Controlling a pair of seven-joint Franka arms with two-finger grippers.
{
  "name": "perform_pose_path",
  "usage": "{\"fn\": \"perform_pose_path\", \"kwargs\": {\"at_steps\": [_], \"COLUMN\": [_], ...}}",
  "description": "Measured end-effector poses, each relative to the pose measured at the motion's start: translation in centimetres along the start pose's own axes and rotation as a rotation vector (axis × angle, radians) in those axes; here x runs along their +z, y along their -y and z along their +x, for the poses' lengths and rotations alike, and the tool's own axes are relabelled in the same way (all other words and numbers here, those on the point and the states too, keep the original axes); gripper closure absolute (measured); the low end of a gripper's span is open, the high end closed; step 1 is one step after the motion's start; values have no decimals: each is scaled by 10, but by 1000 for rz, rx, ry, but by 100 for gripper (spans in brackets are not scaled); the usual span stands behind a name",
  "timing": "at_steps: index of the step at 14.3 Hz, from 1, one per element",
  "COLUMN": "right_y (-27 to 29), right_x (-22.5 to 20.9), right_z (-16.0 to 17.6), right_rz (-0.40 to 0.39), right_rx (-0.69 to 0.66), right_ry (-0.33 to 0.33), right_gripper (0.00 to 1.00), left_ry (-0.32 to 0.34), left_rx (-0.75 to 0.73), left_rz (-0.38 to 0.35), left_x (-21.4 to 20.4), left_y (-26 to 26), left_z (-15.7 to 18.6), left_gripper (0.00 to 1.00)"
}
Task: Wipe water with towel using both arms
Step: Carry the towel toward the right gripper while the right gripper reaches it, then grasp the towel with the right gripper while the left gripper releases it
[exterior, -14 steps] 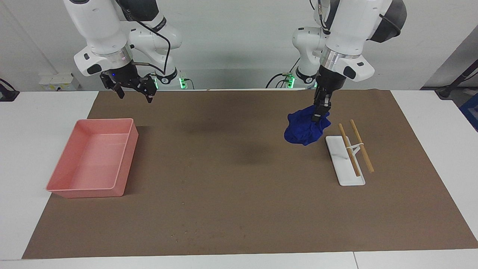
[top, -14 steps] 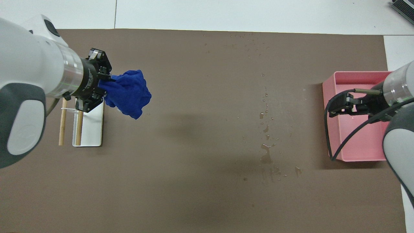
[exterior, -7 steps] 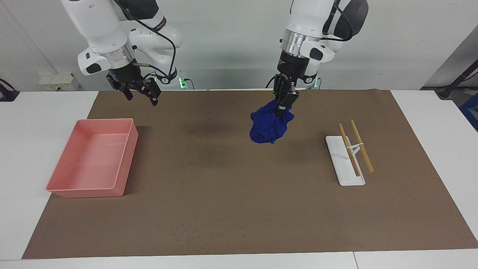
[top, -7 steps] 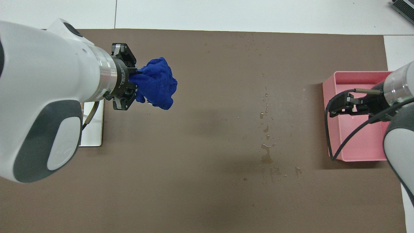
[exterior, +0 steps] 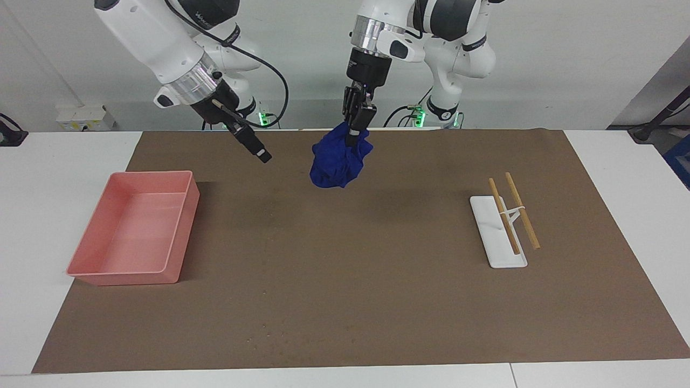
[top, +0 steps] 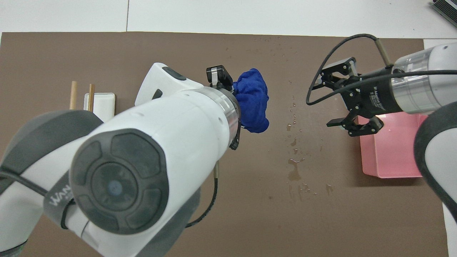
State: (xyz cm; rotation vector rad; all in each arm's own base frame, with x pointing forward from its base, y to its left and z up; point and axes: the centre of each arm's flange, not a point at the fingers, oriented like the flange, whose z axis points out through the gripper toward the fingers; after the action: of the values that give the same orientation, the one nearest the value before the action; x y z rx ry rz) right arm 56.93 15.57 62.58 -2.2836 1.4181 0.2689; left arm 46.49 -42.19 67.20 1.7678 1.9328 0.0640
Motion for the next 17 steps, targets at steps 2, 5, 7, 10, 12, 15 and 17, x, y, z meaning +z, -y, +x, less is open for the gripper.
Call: {"fn": "perform_pose_path", "kwargs": {"at_steps": [2, 5, 7, 10, 12, 15, 17], "right_y": [14, 27, 30, 31, 31, 31, 31], "right_x": [16, 34, 39, 38, 36, 36, 35], "right_z": [-22, -45, -46, -41, -39, -39, -38], "right_rz": [25, 47, 57, 63, 67, 65, 67], "right_rx": [98, 157, 181, 219, 242, 261, 263], "right_ry": [30, 45, 48, 96, 116, 117, 117], "right_gripper": [9, 11, 15, 34, 56, 89, 91], "left_ry": [5, 28, 28, 24, 25, 24, 30], "left_rx": [-23, -33, -33, -37, -39, -40, -39], "left_rz": [-32, -61, -67, -70, -73, -77, -82], "left_x": [-4, -12, -13, -12, -12, -12, -12], "left_y": [20, 48, 51, 48, 47, 45, 44], "left_z": [-22, -50, -53, -50, -50, -48, -49], "left_gripper": [75, 75, 75, 75, 75, 75, 75]}}
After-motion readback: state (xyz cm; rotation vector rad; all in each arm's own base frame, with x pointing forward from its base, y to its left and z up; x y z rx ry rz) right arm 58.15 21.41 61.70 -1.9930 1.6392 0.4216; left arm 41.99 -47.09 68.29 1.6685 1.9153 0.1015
